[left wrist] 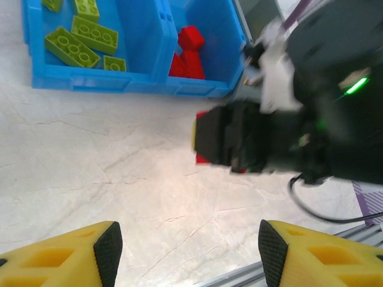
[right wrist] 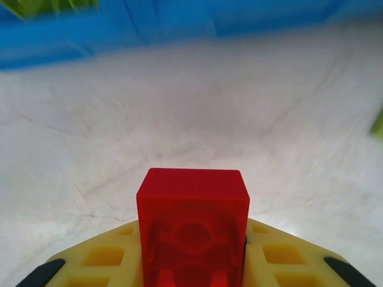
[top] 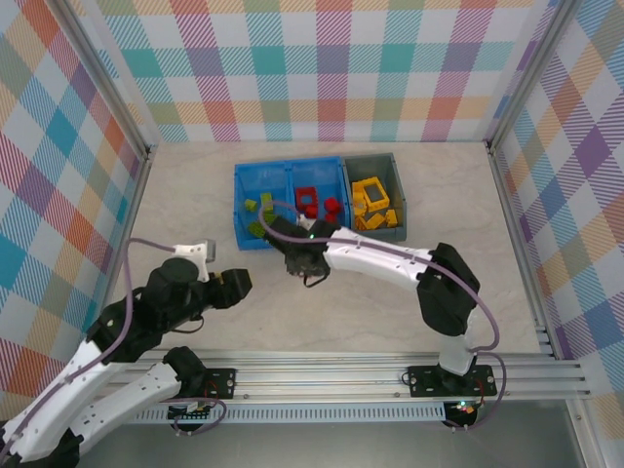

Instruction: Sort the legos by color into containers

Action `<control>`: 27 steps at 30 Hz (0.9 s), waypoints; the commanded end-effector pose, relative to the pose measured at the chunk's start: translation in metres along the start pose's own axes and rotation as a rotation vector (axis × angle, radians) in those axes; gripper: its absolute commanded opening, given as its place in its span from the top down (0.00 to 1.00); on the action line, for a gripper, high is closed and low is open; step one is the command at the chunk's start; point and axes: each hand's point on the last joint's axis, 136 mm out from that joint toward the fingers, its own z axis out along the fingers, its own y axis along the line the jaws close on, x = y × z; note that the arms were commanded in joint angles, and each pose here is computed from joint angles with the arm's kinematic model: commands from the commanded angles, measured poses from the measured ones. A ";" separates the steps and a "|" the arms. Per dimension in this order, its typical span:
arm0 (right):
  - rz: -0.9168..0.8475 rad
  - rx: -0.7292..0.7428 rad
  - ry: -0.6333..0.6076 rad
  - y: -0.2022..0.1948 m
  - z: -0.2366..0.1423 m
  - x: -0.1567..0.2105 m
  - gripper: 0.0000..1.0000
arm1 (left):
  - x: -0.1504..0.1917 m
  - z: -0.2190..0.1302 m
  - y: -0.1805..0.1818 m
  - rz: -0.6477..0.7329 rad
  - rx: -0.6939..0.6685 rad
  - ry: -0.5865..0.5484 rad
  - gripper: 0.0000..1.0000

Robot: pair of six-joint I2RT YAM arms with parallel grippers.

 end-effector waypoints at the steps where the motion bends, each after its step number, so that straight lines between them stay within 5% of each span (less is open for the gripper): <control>1: -0.095 0.057 -0.059 -0.023 -0.003 -0.060 0.73 | -0.019 0.016 -0.035 -0.019 0.086 -0.005 0.37; 12: -0.088 0.091 -0.076 -0.038 0.063 -0.183 0.74 | -0.039 0.077 -0.084 0.094 0.047 -0.033 0.38; 23: -0.059 0.131 -0.173 -0.045 0.110 -0.221 0.71 | -0.021 0.101 -0.100 0.126 0.058 0.000 0.38; 27: -0.056 0.138 -0.172 -0.046 0.121 -0.220 0.61 | -0.017 0.101 -0.101 0.136 0.056 0.009 0.38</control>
